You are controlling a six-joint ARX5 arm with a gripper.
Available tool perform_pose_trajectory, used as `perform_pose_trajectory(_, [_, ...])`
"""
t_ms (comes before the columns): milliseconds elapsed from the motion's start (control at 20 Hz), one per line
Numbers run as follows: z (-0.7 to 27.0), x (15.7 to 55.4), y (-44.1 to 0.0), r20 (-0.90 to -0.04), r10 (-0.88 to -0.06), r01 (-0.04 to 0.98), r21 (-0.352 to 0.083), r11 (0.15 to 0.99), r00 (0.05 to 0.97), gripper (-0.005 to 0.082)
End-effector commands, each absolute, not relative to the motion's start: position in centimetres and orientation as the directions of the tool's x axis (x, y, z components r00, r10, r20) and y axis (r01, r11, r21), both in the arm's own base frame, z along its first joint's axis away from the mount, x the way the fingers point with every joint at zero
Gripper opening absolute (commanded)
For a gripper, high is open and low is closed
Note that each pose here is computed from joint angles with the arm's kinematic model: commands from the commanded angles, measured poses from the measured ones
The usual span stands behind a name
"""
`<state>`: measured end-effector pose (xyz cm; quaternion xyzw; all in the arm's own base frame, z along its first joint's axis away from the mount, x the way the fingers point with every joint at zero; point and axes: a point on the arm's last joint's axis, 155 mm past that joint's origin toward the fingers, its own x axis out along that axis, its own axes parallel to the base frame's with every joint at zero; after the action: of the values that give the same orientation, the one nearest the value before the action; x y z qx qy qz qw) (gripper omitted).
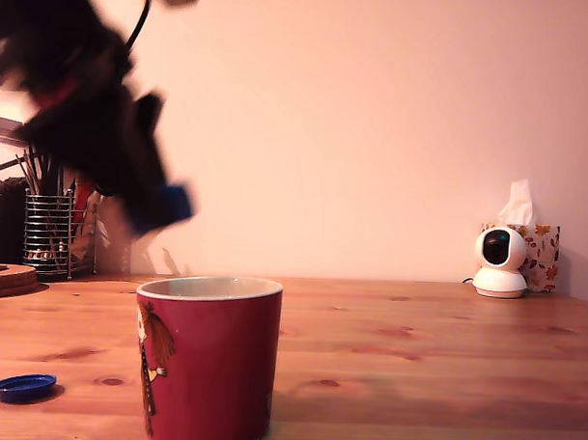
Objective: Pick up the coffee capsules on the table and drop them inside the coffee cup
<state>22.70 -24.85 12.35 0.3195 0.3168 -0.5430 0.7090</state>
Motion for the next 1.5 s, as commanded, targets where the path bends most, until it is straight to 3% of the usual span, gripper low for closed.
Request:
perform_pose_trajectory(0, [13.0, 22.4, -25.7, -0.774, -0.602, 0.957, 0.014, 0.29, 0.194, 0.0183])
perform_pose_trajectory(50, [13.2, 22.1, -26.0, -0.766, -0.617, 0.951, -0.023, 0.309, 0.182, 0.0183])
perform_pose_trajectory(100, [13.4, 22.0, -26.4, -0.756, -0.631, 0.926, -0.091, 0.365, 0.174, 0.0183])
perform_pose_trajectory(150, [13.6, 21.9, -26.7, -0.746, -0.645, 0.924, -0.108, 0.366, 0.168, 0.0183])
perform_pose_trajectory(300, [14.0, 22.1, -27.6, -0.724, -0.669, 0.863, -0.218, 0.456, 0.171, 0.0183])
perform_pose_trajectory(400, [13.4, 22.1, -27.9, -0.731, -0.665, 0.841, -0.255, 0.478, 0.156, 0.0183])
perform_pose_trajectory(750, [10.9, 22.0, -28.1, -0.772, -0.625, 0.813, -0.29, 0.506, 0.113, 0.0183])
perform_pose_trajectory(950, [9.9, 22.0, -28.0, -0.801, -0.586, 0.812, -0.259, 0.524, 0.123, 0.0183])
perform_pose_trajectory(1450, [9.6, 21.9, -27.8, -0.812, -0.57, 0.812, -0.244, 0.53, 0.128, 0.0183])
